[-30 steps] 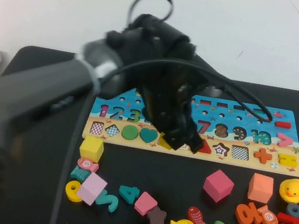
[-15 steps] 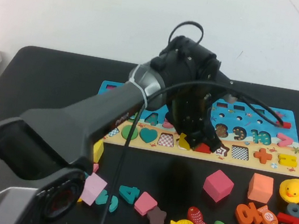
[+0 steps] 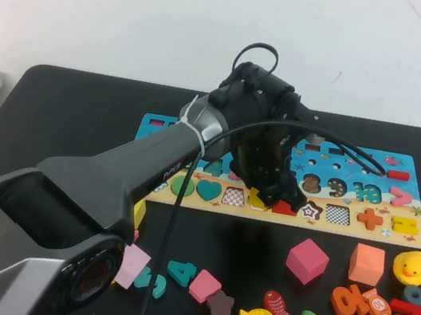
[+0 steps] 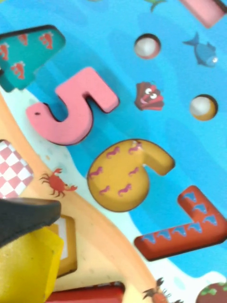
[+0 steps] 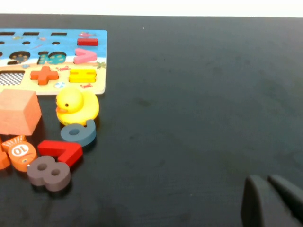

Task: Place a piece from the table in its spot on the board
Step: Place the "five-pointed star" into the hole of the five-pointed star

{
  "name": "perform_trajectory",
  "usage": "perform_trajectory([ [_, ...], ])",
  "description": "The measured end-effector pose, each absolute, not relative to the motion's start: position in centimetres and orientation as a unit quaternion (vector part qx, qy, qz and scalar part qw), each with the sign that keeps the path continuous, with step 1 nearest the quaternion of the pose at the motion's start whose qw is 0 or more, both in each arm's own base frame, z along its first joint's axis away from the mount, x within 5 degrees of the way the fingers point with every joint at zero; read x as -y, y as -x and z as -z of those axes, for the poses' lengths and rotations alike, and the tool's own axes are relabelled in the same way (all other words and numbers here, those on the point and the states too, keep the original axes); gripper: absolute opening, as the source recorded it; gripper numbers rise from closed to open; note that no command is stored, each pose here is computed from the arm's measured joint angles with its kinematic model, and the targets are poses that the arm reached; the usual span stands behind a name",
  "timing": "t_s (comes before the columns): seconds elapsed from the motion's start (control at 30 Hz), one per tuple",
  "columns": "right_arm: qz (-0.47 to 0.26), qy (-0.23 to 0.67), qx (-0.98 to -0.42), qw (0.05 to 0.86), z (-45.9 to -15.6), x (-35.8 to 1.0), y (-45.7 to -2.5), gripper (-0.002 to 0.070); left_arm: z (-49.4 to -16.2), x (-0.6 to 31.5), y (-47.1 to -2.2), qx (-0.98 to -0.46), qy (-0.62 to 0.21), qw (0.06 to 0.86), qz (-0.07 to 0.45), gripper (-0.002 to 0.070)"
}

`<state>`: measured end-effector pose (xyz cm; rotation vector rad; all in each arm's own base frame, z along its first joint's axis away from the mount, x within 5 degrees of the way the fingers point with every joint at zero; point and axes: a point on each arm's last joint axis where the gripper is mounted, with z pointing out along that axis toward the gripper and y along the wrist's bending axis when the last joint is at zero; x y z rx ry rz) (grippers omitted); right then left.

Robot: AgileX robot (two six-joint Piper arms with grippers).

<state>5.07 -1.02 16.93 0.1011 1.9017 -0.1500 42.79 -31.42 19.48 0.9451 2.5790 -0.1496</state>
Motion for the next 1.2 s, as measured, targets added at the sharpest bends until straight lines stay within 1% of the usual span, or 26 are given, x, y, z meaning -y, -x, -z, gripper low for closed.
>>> perform_trajectory([
  [0.13,0.064,-0.043,-0.813,0.577,-16.93,1.02,-5.07,0.0018,-18.79,31.46,-42.95,-0.921,-0.337,0.189,0.059,0.0311],
  [0.53,0.064,-0.043,-0.813,0.577,-16.93,1.02,-5.07,0.0018,-18.68,31.52,-43.22,-0.918,-0.336,0.200,0.061,0.0315],
  [0.7,0.064,-0.043,-0.813,0.577,-16.93,1.02,-5.07,0.0018,-18.60,31.53,-43.25,-0.919,-0.333,0.200,0.062,0.0337],
  [0.93,0.064,-0.043,-0.813,0.577,-16.93,1.02,-5.07,0.0019,-18.56,31.48,-43.18,-0.925,-0.320,0.194,0.063,0.0402],
  [1.2,0.064,-0.043,-0.813,0.577,-16.93,1.02,-5.07,0.0019,-18.83,31.38,-43.04,-0.929,-0.314,0.184,0.062,0.0416],
])
